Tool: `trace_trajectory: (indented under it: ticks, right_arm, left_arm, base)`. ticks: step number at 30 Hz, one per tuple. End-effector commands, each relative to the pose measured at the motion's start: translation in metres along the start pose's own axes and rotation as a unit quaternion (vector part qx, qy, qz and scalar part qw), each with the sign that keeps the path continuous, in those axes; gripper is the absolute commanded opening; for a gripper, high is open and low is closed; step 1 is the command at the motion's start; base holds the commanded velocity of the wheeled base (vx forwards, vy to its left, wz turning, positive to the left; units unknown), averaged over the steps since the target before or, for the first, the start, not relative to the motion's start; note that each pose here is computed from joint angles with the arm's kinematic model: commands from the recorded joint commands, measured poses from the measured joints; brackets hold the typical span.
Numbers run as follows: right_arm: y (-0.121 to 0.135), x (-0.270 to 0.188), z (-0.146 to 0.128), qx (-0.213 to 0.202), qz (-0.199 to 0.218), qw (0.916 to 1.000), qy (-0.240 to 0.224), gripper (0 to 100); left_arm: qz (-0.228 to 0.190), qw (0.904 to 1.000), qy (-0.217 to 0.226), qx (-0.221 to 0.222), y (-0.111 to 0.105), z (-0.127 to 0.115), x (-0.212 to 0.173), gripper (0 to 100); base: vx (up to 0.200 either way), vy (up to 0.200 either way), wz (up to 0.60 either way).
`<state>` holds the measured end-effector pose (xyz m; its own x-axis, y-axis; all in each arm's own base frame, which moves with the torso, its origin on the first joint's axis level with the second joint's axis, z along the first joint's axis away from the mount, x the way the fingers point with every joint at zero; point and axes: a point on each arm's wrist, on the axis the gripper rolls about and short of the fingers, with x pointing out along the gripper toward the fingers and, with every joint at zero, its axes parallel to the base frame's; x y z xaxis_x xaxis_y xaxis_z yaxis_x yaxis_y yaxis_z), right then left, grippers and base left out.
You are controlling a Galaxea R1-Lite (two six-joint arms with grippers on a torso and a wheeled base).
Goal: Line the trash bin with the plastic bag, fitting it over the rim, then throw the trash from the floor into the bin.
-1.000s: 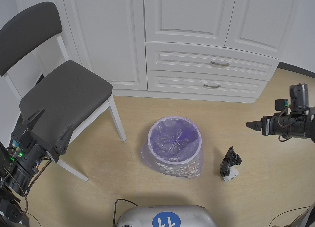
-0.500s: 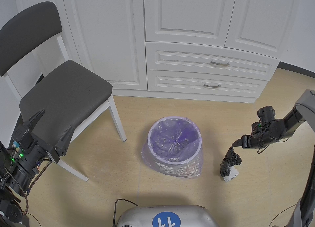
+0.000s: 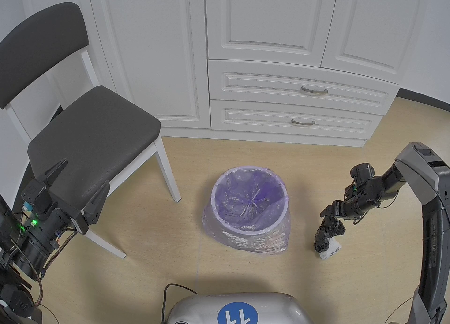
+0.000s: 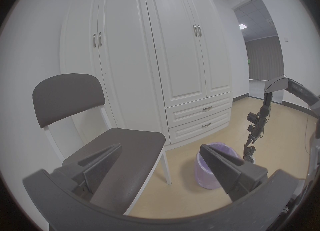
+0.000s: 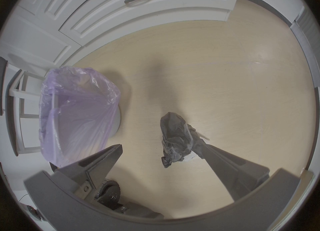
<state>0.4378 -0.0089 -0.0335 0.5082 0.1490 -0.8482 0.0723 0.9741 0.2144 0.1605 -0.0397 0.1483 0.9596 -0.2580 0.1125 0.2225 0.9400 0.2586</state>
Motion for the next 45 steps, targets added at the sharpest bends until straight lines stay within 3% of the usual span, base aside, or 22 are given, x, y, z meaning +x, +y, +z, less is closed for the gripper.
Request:
trace_trajectory:
  ticks: [1,14,21,26,45]
  right_arm:
    - [-0.004,0.023,-0.006,0.002,-0.002,0.9999,0.015,100]
    - [-0.003,0.022,-0.006,0.003,-0.001,0.9997,0.025,100]
    - [-0.006,0.021,-0.005,0.010,0.039,0.9987,0.031,100]
    - [-0.007,0.021,-0.007,0.011,0.038,0.9983,0.043,100]
    - [-0.009,0.020,-0.007,0.012,0.038,0.9983,0.043,100]
  left_arm:
    - [-0.003,0.9999,0.012,0.000,-0.001,-0.004,0.003,100]
    - [0.000,1.0000,0.010,0.001,-0.001,-0.004,0.003,100]
    - [0.025,0.9990,0.020,0.030,0.008,-0.007,0.001,100]
    - [0.024,0.9980,0.030,0.050,0.008,-0.010,-0.003,100]
    - [0.036,0.9970,0.037,0.058,0.011,-0.012,-0.003,100]
  base:
    - [0.000,0.000,0.00]
    - [0.000,0.000,0.00]
    - [0.000,0.000,0.00]
    - [0.000,0.000,0.00]
    - [0.000,0.000,0.00]
